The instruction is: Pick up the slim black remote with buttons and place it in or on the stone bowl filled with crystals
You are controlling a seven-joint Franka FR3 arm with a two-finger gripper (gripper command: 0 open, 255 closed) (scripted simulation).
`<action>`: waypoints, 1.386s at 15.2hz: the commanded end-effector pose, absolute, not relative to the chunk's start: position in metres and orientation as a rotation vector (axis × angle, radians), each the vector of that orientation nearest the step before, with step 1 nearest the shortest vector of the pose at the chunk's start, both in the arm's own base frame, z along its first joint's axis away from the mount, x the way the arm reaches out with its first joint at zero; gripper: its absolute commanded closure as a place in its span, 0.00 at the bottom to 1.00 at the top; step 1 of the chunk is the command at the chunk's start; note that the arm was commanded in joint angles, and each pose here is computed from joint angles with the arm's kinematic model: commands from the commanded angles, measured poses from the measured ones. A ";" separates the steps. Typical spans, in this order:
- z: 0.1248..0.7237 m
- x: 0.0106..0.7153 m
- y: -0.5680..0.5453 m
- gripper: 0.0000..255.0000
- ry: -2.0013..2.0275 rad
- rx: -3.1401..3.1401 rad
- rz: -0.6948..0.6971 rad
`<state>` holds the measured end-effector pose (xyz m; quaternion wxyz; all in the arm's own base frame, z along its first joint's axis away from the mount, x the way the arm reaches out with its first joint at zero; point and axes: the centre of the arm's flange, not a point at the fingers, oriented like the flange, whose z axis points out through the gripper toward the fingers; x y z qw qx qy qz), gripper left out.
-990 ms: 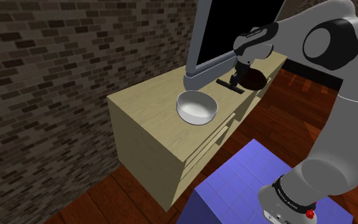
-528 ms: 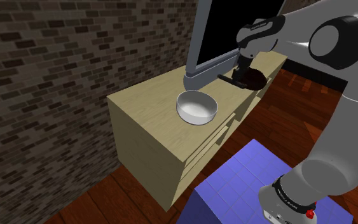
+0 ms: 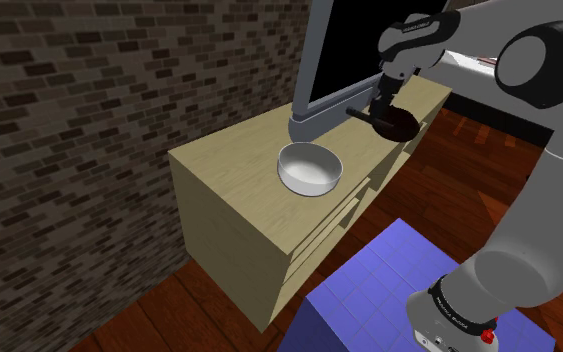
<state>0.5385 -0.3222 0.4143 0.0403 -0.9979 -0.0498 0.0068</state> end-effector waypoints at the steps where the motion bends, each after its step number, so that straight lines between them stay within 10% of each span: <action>1: 0.426 0.539 -0.323 1.00 -0.153 -3.057 0.021; 21: 0.482 0.525 -0.427 1.00 -0.153 -3.057 0.021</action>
